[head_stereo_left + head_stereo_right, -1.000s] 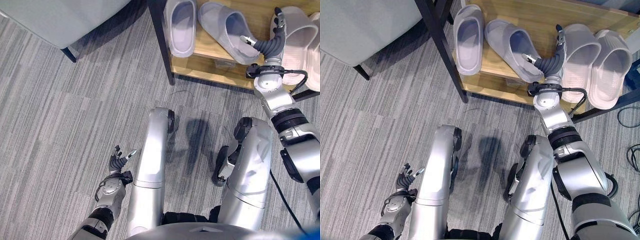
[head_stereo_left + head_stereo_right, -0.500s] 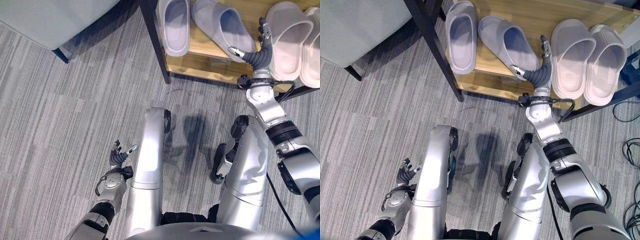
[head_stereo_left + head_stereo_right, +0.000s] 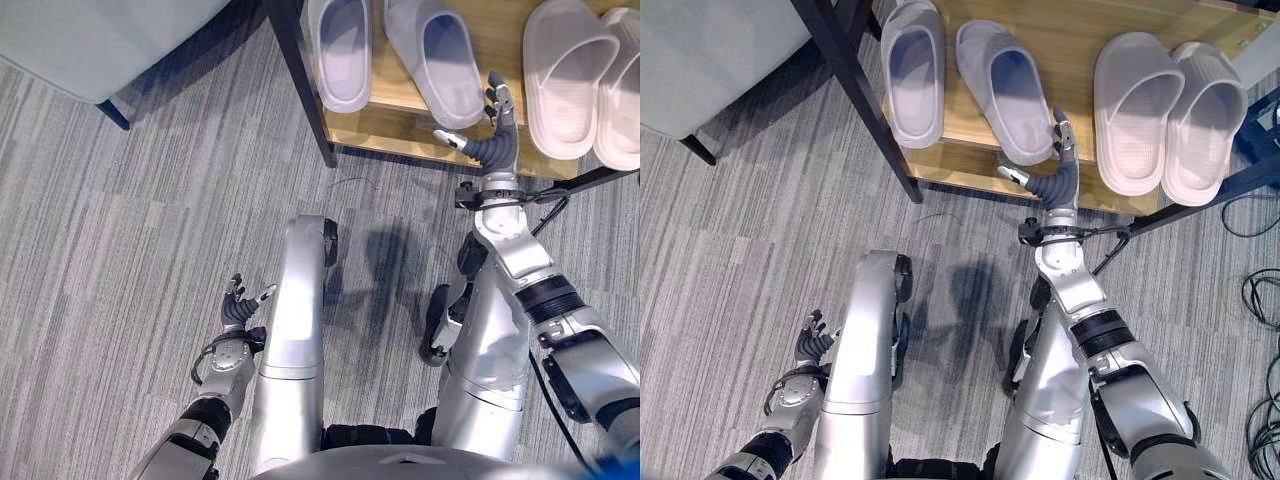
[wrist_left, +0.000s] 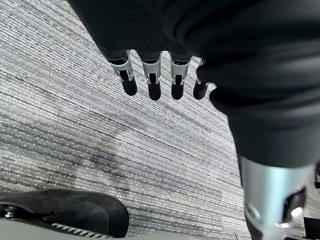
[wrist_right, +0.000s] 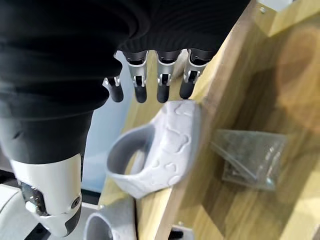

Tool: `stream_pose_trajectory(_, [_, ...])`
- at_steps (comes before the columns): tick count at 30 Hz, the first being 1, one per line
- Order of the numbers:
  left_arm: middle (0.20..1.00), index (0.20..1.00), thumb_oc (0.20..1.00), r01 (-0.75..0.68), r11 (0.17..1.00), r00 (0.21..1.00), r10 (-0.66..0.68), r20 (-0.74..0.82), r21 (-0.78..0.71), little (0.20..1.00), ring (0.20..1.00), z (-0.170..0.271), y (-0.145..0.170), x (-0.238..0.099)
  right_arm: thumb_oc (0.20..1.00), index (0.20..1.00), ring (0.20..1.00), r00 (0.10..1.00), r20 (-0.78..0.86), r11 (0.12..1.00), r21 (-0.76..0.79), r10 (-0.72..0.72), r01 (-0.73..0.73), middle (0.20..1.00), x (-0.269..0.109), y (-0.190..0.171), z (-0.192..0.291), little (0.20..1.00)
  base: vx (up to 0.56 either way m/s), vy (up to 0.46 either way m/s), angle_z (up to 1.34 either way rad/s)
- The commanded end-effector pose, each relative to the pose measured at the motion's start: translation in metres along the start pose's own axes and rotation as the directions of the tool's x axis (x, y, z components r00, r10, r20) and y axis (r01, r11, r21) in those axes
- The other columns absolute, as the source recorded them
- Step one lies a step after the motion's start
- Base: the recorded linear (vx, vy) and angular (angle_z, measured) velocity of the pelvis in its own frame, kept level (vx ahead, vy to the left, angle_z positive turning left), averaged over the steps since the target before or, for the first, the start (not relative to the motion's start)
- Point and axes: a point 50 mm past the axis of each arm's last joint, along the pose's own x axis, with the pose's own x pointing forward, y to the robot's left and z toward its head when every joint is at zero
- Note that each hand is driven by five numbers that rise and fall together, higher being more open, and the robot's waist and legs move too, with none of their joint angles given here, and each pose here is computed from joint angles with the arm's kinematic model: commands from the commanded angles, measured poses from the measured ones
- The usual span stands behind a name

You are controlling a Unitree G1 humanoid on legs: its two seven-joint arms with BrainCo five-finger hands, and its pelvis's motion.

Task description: Arrange the slippers neatly on the shoe rack.

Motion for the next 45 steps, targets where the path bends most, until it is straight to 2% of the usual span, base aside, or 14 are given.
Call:
stream_pose_trajectory(1, [1.0, 1.0, 1.0, -0.02, 0.999, 0.999, 0.021, -0.035, 0.036, 1.0, 1.0, -0.016, -0.001, -0.008, 1.0, 1.0, 1.0, 0.983, 0.177, 0.996, 0.062, 0.046, -0.057, 1.0, 0.005, 0.009, 0.036, 1.0, 0.0, 0.0, 0.0])
stream_pose_trajectory(26, [1.0, 1.0, 1.0, -0.029, 0.995, 0.996, 0.036, -0.086, 0.091, 1.0, 1.0, -0.026, 0.0, -0.007, 1.0, 1.0, 1.0, 0.938, 0.258, 0.959, 0.097, 0.233, -0.265, 1.0, 0.01, 0.051, 0.064, 1.0, 0.0, 0.0, 0.0])
stream_pose_trajectory(31, [1.0, 1.0, 1.0, -0.038, 0.995, 0.994, 0.047, -0.099, 0.093, 1.0, 1.0, -0.029, 0.0, -0.009, 1.0, 1.0, 1.0, 0.939, 0.3, 0.973, 0.106, 0.166, -0.206, 1.0, 0.008, 0.042, 0.07, 1.0, 0.0, 0.0, 0.0])
stream_pose_trajectory(35, [1.0, 1.0, 1.0, -0.044, 0.993, 0.995, 0.054, -0.088, 0.111, 1.0, 1.0, -0.031, 0.002, -0.012, 1.0, 1.0, 1.0, 0.937, 0.348, 0.998, 0.047, 0.018, -0.037, 1.0, 0.008, 0.018, 0.071, 1.0, 0.0, 0.0, 0.0])
stream_pose_trajectory(37, [1.0, 1.0, 1.0, -0.043, 0.993, 0.995, 0.053, -0.085, 0.114, 1.0, 1.0, -0.031, 0.002, -0.012, 1.0, 1.0, 1.0, 0.94, 0.341, 0.999, 0.049, -0.003, -0.014, 1.0, 0.01, 0.015, 0.069, 1.0, 0.0, 0.0, 0.0])
stream_pose_trajectory(39, [1.0, 1.0, 1.0, -0.034, 0.991, 0.995, 0.046, -0.088, 0.126, 1.0, 1.0, -0.032, 0.002, -0.013, 1.0, 1.0, 1.0, 0.962, 0.26, 0.993, 0.104, -0.089, 0.064, 1.0, 0.022, 0.007, 0.059, 1.0, 0.0, 0.0, 0.0])
stream_pose_trajectory(45, [1.0, 1.0, 1.0, -0.041, 0.989, 0.994, 0.055, -0.093, 0.141, 1.0, 1.0, -0.033, 0.008, -0.012, 1.0, 1.0, 1.0, 0.977, 0.163, 0.981, 0.162, -0.137, 0.111, 1.0, 0.053, 0.003, 0.058, 1.0, 0.0, 0.001, 0.01])
